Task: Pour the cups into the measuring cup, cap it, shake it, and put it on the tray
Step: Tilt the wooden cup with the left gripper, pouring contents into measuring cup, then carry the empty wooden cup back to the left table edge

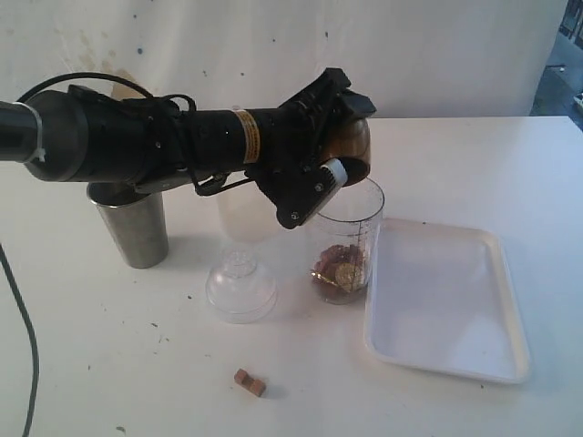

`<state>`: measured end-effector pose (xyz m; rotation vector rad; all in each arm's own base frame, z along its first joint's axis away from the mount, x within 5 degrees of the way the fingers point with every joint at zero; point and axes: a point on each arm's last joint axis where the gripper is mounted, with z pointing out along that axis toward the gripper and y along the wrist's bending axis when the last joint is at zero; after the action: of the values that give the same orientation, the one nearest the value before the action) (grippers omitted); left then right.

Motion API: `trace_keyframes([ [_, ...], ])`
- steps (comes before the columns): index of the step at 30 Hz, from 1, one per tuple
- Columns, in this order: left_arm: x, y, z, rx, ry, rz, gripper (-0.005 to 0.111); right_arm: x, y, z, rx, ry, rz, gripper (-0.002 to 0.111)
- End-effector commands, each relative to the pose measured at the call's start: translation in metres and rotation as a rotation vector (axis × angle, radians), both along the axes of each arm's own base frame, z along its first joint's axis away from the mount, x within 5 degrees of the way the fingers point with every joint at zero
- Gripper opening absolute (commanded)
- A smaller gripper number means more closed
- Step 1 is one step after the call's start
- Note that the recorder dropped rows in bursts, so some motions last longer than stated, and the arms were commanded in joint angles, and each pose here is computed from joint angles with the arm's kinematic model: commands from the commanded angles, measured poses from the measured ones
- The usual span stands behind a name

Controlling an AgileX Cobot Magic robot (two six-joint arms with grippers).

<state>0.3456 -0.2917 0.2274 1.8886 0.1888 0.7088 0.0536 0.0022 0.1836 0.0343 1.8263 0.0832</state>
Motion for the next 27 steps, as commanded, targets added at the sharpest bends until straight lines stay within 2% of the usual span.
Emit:
trace_keyframes([
  [1, 0.0, -0.002, 0.005, -0.039, -0.007, -0.003, 0.0, 0.0, 0.0, -0.001, 0.005, 0.0, -0.003, 0.0],
  [4, -0.001, -0.003, 0.007, -0.091, 0.021, -0.006, 0.0, 0.0, 0.0, -0.001, 0.005, 0.0, -0.003, 0.0],
  [6, 0.0, -0.003, 0.012, -0.192, 0.078, 0.018, 0.0, 0.0, 0.0, -0.001, 0.005, 0.0, -0.003, 0.0],
  [10, 0.005, 0.0, 0.029, -0.498, 0.213, 0.11, 0.0, 0.0, 0.0, -0.001, 0.005, 0.0, -0.003, 0.0],
  [13, 0.008, 0.004, 0.038, -0.615, 0.236, 0.151, 0.0, 0.0, 0.0, -0.001, 0.005, 0.0, -0.003, 0.0],
  [17, 0.007, 0.005, 0.043, -0.631, 0.229, 0.152, 0.0, 0.0, 0.0, -0.001, 0.005, 0.0, -0.003, 0.0],
  [22, 0.006, 0.004, 0.04, -0.601, 0.229, 0.15, 0.0, 0.0, 0.0, -0.001, 0.005, 0.0, -0.003, 0.0],
  [25, 0.004, 0.002, 0.039, -0.493, 0.121, 0.102, 0.0, 0.0, 0.0, -0.001, 0.005, 0.0, -0.003, 0.0],
  [27, 0.001, 0.0, 0.037, -0.372, 0.015, 0.063, 0.0, 0.0, 0.0, -0.001, 0.005, 0.0, -0.003, 0.0],
])
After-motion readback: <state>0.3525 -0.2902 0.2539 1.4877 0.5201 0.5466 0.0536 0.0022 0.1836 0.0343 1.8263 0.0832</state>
